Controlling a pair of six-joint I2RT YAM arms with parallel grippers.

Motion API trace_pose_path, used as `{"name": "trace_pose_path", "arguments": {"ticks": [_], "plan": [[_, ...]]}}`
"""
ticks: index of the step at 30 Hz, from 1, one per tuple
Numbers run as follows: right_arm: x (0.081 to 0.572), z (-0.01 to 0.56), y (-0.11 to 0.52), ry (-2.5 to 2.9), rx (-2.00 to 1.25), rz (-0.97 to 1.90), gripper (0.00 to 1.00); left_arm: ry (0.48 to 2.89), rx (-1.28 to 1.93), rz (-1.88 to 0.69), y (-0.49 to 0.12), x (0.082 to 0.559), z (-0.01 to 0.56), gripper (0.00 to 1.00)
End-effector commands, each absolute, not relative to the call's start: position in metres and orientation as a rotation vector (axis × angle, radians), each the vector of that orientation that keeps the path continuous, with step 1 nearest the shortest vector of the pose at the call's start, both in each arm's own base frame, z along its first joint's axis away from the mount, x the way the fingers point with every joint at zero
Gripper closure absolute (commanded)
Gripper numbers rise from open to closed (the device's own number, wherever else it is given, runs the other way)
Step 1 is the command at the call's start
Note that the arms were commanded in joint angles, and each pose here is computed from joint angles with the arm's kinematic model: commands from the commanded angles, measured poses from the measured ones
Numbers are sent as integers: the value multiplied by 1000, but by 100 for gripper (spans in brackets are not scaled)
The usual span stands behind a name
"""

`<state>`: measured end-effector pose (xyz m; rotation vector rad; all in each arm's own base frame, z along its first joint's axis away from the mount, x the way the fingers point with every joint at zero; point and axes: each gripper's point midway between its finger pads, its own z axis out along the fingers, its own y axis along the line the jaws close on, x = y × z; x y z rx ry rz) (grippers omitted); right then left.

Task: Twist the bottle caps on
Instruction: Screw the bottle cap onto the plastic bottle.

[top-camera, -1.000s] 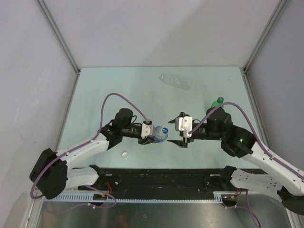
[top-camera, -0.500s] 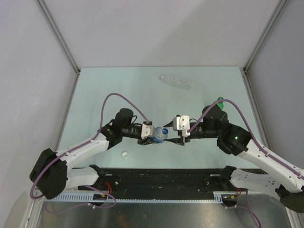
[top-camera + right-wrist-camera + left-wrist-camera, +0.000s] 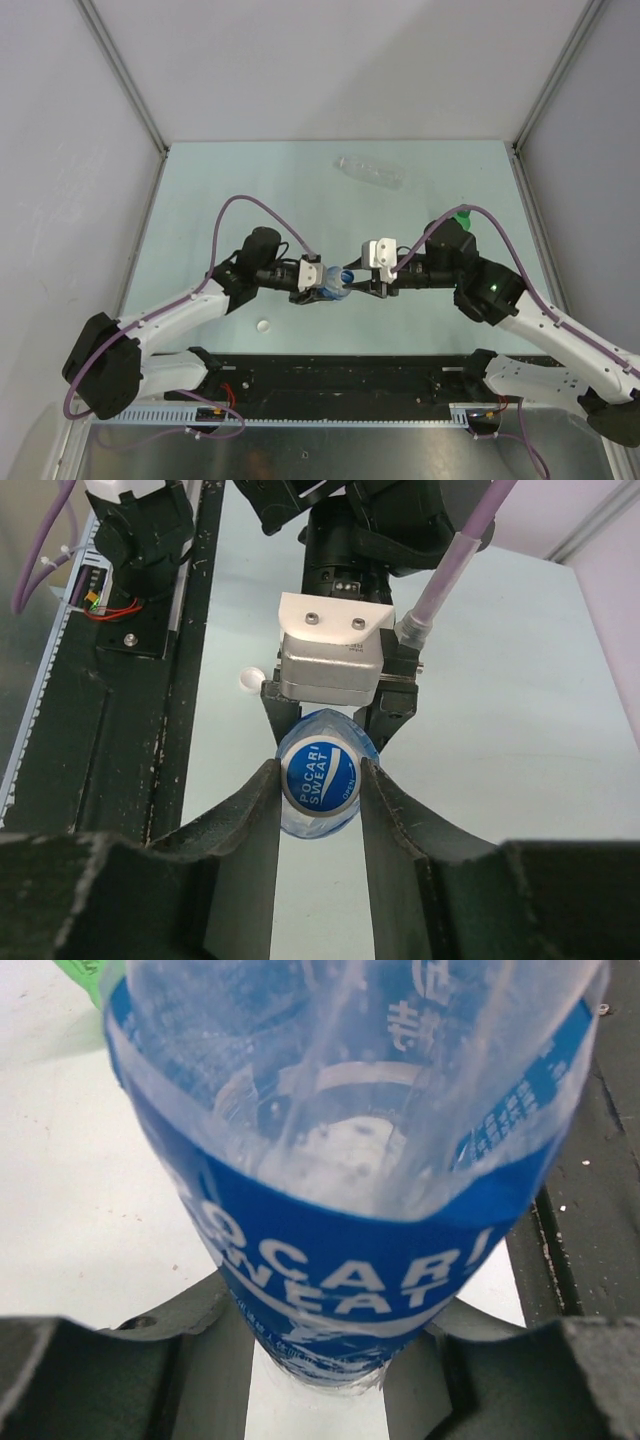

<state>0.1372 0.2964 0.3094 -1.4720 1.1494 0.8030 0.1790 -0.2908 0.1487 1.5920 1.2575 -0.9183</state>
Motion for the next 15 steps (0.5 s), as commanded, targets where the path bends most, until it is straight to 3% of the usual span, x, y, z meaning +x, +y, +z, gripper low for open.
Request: {"name": "trace_pose_path", "arguments": {"ticks": [1,9,15], "plan": [[145,303,298,1236,-1435,808,72,1199,1484,-813,-299,207,198,100],[178,272,301,1535,-1266,762,75,1136,1265,-667,-288,227,254,100],[227,259,303,1796,-847,690,79,1170,1089,-584,-278,245,271,100]]}}
